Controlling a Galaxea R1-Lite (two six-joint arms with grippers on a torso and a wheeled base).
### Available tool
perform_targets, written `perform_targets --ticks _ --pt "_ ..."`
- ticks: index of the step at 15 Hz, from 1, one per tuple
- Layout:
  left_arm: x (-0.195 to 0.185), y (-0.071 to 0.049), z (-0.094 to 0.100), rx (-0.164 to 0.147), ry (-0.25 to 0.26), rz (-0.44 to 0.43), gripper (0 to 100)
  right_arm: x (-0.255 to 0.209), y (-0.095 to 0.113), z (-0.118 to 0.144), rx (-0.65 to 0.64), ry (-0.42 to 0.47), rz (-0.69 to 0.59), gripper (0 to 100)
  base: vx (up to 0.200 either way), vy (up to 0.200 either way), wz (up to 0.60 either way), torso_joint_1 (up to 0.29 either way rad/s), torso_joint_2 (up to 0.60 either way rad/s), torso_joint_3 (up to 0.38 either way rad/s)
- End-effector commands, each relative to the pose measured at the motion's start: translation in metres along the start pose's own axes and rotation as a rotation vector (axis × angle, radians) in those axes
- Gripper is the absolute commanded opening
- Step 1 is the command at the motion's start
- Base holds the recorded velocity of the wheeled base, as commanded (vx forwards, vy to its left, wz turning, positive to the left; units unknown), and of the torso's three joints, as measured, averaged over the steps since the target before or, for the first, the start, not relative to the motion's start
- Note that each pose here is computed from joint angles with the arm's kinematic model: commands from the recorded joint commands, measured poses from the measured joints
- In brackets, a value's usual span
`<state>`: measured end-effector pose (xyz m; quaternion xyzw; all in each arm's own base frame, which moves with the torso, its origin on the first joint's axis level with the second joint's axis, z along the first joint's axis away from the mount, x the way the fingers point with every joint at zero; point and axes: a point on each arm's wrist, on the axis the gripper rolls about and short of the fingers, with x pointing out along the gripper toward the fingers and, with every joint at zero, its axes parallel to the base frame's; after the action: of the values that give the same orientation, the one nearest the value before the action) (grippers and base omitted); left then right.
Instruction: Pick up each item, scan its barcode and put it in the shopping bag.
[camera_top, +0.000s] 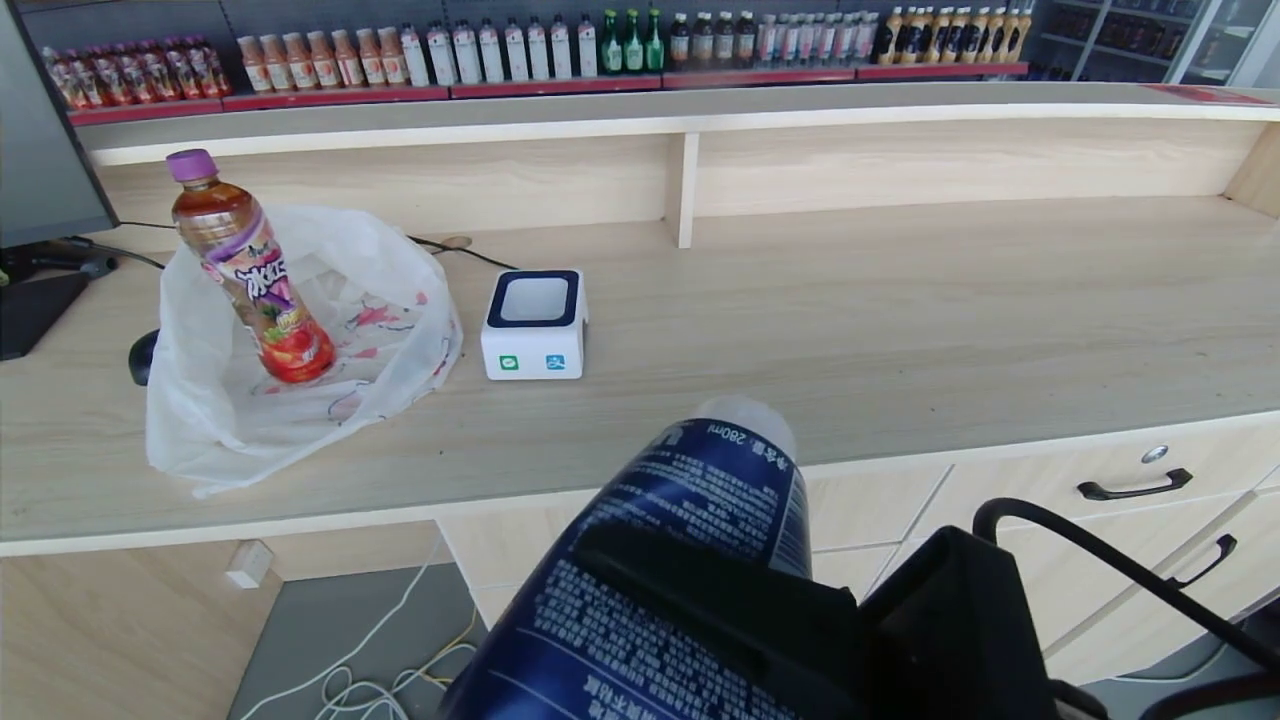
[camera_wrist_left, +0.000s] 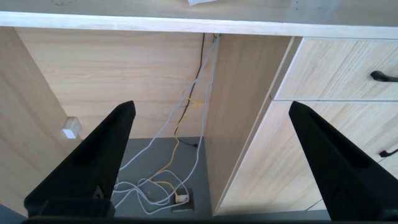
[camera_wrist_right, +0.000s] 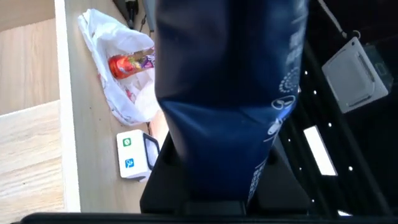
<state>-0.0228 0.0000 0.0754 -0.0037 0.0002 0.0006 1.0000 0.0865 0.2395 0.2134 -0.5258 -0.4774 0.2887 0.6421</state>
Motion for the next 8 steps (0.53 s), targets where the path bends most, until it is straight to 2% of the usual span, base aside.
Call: perform_targets --ticks 1,8 --pt "0.0 0.0 0.0 0.0 0.0 0.0 100 0.0007 -0.0004 -0.0006 -0.044 -0.003 -0.002 0 0.0 0.0 0.0 0.0 0.0 0.0" --pt "0.0 0.0 0.0 0.0 0.0 0.0 100 -0.0007 -0.0034 -0.0008 -0.22 0.0 -0.01 0 0.0 0.0 0.0 0.0 0.0 0.0"
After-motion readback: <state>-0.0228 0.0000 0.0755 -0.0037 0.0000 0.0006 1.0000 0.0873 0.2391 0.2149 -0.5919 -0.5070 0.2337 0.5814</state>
